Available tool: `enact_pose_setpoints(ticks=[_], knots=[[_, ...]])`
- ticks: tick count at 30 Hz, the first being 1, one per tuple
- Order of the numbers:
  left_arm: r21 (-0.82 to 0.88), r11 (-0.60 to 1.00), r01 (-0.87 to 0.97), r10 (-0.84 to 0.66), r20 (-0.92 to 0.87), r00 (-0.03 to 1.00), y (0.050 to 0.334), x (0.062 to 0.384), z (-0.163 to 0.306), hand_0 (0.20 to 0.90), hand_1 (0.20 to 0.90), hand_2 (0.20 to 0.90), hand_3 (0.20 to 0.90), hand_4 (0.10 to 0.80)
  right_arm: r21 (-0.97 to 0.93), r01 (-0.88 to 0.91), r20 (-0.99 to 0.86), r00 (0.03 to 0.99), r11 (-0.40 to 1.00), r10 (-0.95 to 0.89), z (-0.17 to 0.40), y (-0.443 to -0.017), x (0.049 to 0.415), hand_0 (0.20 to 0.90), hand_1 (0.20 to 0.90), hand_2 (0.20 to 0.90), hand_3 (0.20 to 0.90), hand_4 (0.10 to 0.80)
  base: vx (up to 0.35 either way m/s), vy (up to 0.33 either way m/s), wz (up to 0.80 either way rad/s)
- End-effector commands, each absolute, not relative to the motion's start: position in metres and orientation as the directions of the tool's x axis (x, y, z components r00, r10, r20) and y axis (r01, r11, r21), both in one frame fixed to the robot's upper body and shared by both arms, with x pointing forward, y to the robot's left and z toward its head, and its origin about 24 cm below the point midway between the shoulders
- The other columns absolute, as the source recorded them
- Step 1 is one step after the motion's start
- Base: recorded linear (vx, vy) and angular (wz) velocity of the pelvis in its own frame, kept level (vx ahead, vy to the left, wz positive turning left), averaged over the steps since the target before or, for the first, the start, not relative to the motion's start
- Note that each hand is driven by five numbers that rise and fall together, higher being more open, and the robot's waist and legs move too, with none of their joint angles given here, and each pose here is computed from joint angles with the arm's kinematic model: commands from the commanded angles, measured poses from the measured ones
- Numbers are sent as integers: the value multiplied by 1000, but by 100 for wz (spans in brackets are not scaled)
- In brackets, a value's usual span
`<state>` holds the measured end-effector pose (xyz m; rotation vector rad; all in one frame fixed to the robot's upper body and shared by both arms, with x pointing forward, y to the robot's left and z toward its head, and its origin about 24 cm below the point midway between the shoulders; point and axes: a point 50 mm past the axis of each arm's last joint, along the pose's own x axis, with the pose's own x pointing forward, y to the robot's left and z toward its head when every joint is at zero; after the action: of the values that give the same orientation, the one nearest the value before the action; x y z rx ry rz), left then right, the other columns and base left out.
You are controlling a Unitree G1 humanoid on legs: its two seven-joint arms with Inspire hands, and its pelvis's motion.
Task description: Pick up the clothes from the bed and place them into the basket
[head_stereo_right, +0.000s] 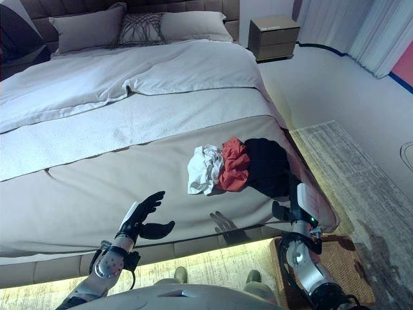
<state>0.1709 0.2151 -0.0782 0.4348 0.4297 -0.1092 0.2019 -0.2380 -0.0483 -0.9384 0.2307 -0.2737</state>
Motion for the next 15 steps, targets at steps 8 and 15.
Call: enact_pose_setpoints(ticks=[8, 15], knots=[[406, 894, 187, -96, -234, 967, 211, 223, -39, 900, 900, 900, 900, 800, -726, 417, 284, 906, 546, -314, 59, -260, 304, 900, 900, 900, 900, 800, 43, 132, -11], [427, 874, 233, -121, -273, 954, 226, 224, -35, 900, 900, 900, 900, 800, -729, 381, 178, 908, 568, -380, 61, -276, 319, 900, 900, 900, 900, 800, 148, -46, -4]])
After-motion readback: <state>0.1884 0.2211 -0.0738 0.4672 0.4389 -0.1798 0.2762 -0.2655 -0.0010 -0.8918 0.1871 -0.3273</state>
